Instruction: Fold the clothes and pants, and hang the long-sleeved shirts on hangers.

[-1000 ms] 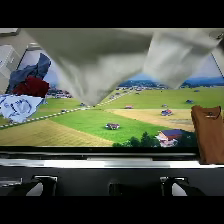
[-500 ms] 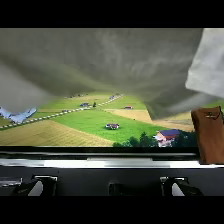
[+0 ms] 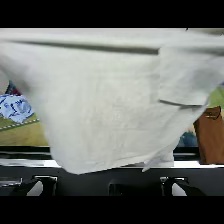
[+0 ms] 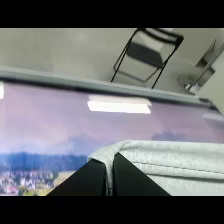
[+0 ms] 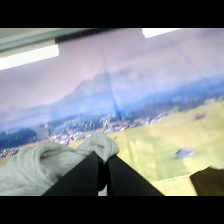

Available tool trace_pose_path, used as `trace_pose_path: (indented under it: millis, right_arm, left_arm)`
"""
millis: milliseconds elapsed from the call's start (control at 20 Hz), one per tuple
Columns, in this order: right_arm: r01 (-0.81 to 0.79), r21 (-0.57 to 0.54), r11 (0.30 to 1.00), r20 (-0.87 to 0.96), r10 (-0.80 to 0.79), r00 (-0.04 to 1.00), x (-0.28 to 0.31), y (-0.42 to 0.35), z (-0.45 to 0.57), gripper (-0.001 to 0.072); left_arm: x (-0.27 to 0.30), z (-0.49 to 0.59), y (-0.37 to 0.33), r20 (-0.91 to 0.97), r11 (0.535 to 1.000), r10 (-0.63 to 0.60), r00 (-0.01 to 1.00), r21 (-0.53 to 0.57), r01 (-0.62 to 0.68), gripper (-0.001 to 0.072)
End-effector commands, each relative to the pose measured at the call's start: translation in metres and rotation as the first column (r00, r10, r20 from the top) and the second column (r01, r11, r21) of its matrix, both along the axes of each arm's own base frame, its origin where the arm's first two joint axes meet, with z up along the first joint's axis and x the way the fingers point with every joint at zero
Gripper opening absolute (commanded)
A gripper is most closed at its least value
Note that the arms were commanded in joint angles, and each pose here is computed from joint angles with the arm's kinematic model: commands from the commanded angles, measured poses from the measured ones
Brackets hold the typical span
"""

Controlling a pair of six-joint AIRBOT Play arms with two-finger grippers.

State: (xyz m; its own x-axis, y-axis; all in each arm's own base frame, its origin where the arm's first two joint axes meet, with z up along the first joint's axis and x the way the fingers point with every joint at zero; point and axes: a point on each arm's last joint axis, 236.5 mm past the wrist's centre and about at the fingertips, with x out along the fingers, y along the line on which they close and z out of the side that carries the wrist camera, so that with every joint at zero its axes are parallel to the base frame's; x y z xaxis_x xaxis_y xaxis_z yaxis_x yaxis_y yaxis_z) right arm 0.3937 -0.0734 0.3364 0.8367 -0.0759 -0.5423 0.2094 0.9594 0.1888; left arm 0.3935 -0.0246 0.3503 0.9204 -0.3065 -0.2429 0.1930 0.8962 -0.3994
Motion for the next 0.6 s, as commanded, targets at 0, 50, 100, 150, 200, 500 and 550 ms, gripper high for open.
trace_pose_path:
  millis: [0,50,100,150,200,500,550]
  right_arm:
    - [0.01,0.321,0.947,-0.208,0.061,0.976,0.086,0.02,-0.143,0.0051]
    - [0.039,0.442,0.896,-0.246,0.079,0.966,0.107,0.032,-0.178,0.0051]
    - [0.061,0.553,0.831,-0.281,0.117,0.953,0.123,0.047,-0.209,0.0051]
    - [0.076,0.638,0.766,-0.303,0.159,0.94,0.135,0.061,-0.233,0.0051]
    - [0.096,0.707,0.701,-0.32,0.196,0.927,0.143,0.074,-0.253,0.0052]
    - [0.113,0.685,0.72,-0.449,0.294,0.844,0.146,0.111,-0.34,0.0052]
    - [0.112,0.684,0.721,-0.448,0.294,0.844,0.147,0.112,-0.341,0.0054]
  left_arm:
    - [0.059,-0.16,0.026,-0.248,0.991,0.09,0.965,-0.069,-0.111,0.0022]
    - [0.074,-0.199,0.033,-0.304,0.986,0.114,0.946,-0.078,-0.144,0.0022]
    - [0.084,-0.228,0.036,-0.356,0.984,0.119,0.927,-0.081,-0.158,0.0023]
    - [0.091,-0.253,0.038,-0.404,0.983,0.116,0.907,-0.085,-0.164,0.0023]
    - [0.096,-0.273,0.039,-0.442,0.982,0.111,0.89,-0.091,-0.168,0.0023]
    - [0.096,-0.337,0.004,-0.588,0.973,-0.005,0.809,-0.191,-0.133,0.0025]
    - [0.092,-0.341,-0.003,-0.605,0.974,-0.03,0.796,-0.198,-0.114,0.0025]
